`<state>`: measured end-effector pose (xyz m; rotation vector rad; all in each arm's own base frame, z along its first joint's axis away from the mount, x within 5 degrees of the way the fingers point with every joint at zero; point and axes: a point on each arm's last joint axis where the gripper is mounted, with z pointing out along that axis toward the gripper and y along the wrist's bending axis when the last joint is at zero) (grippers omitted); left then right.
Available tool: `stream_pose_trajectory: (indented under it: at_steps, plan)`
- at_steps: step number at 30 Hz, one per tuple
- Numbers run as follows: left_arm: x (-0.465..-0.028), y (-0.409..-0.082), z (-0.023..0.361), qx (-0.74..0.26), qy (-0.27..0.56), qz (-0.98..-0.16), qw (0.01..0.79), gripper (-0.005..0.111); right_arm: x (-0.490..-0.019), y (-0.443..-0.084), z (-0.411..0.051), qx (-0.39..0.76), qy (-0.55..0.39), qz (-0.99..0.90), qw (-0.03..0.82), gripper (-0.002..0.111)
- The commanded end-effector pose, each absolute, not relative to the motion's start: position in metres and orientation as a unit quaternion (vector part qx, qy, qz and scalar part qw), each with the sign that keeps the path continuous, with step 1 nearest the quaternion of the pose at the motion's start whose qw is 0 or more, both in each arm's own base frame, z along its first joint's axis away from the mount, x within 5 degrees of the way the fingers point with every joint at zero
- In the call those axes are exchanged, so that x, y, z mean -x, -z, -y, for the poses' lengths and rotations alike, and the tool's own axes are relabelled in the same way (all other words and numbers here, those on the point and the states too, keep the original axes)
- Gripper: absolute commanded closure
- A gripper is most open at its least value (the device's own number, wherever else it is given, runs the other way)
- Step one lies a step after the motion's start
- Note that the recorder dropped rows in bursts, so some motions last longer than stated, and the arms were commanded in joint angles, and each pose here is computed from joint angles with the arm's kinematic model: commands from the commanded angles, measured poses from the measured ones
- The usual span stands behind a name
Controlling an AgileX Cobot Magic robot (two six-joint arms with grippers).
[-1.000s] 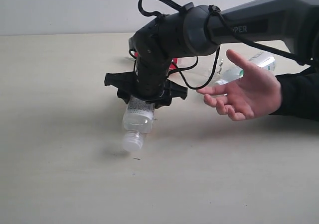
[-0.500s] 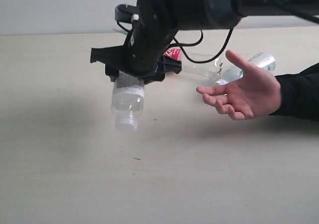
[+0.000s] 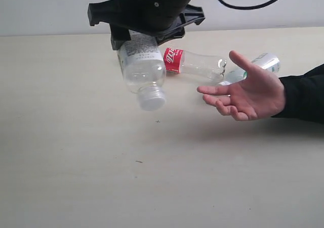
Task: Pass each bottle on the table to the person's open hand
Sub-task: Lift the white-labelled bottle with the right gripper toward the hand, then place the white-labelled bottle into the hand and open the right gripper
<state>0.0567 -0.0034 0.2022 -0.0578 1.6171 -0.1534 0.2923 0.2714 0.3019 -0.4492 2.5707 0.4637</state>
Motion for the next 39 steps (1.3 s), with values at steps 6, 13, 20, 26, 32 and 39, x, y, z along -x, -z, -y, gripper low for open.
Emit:
stream_pose_trajectory:
  at_steps: [6,13,20,26,32,39]
  plan:
    - [-0.056,-0.202,0.003,0.029,0.071,-0.72,0.69,0.107,-0.27,-0.347,-0.226,0.206,-0.049,-0.94,0.266,0.108]
    - [-0.056,-0.202,0.003,0.029,0.071,-0.72,0.69,0.107,-0.268,-0.358,-0.19,0.196,-0.007,-0.955,0.223,0.108]
    - [-0.056,-0.202,0.003,0.029,0.071,-0.72,0.69,0.107,-0.274,-0.35,-0.152,0.157,0.016,-0.965,0.211,0.108]
    - [-0.056,-0.202,0.003,0.029,0.071,-0.72,0.69,0.107,-0.283,-0.309,-0.127,0.127,0.014,-0.969,0.212,0.108]
    - [-0.056,-0.202,0.003,0.029,0.071,-0.72,0.69,0.107,-0.29,-0.268,-0.123,0.123,-0.002,-0.968,0.221,0.108]
    - [-0.056,-0.202,0.003,0.029,0.071,-0.72,0.69,0.107,-0.298,-0.239,-0.127,0.116,0.004,-0.975,0.192,0.108]
